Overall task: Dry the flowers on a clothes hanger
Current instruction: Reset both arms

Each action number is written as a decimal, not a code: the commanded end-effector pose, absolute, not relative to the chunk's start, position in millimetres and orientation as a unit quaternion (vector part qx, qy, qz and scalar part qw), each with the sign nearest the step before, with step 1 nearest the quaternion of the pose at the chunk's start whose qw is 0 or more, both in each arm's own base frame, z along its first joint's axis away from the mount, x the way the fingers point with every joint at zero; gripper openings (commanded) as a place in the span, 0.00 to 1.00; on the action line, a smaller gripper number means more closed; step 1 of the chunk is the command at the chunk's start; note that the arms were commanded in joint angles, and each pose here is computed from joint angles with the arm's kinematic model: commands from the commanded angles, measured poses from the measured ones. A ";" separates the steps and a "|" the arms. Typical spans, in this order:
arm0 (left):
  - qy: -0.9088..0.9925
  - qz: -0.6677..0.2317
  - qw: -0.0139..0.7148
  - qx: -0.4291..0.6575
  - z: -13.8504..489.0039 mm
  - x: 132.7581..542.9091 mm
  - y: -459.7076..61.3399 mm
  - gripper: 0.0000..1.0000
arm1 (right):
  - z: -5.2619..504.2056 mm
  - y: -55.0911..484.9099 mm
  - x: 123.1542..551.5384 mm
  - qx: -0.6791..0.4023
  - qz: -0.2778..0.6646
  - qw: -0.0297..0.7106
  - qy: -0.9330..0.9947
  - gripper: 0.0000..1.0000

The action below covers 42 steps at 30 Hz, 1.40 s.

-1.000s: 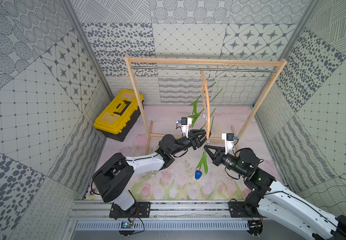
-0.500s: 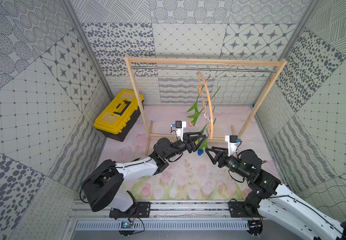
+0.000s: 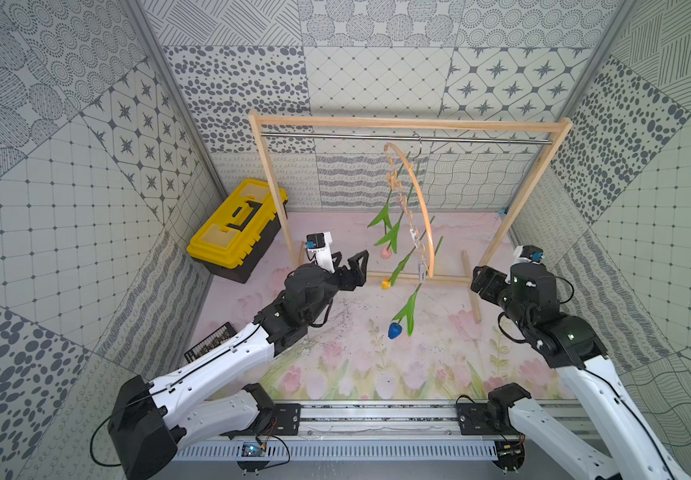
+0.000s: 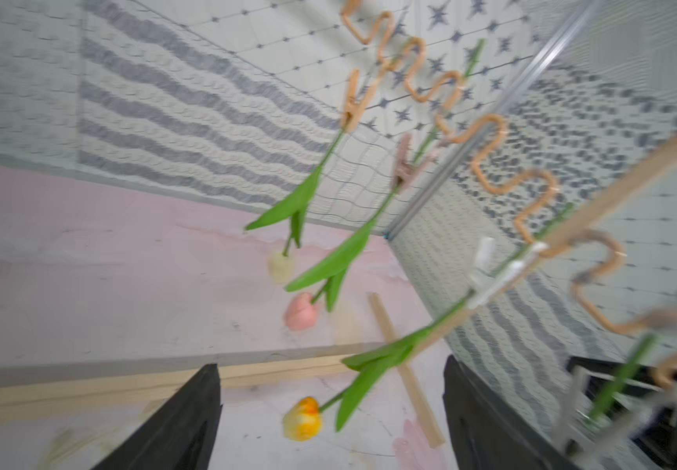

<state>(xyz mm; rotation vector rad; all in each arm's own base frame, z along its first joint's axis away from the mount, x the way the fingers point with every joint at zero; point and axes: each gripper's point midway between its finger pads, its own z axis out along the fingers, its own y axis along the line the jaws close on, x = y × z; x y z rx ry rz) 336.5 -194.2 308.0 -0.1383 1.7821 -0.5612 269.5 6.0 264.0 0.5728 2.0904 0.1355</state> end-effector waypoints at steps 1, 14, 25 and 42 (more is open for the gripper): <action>0.851 0.168 0.482 -0.121 243.5 329.6 -45.6 0.91 | 245.3 -23.6 276.5 0.309 0.062 0.448 0.837 0.87; 0.772 0.161 0.574 -0.222 214.3 336.7 49.1 0.99 | 221.7 -97.3 313.8 0.344 -0.104 0.576 0.734 1.00; 0.814 0.167 0.512 -0.219 118.9 352.9 55.0 0.99 | 136.5 -109.0 322.3 0.306 -0.158 0.576 0.741 1.00; 0.787 0.058 0.609 -0.077 92.0 387.0 19.6 0.99 | 108.2 -3.8 402.9 0.039 0.009 0.608 0.793 1.00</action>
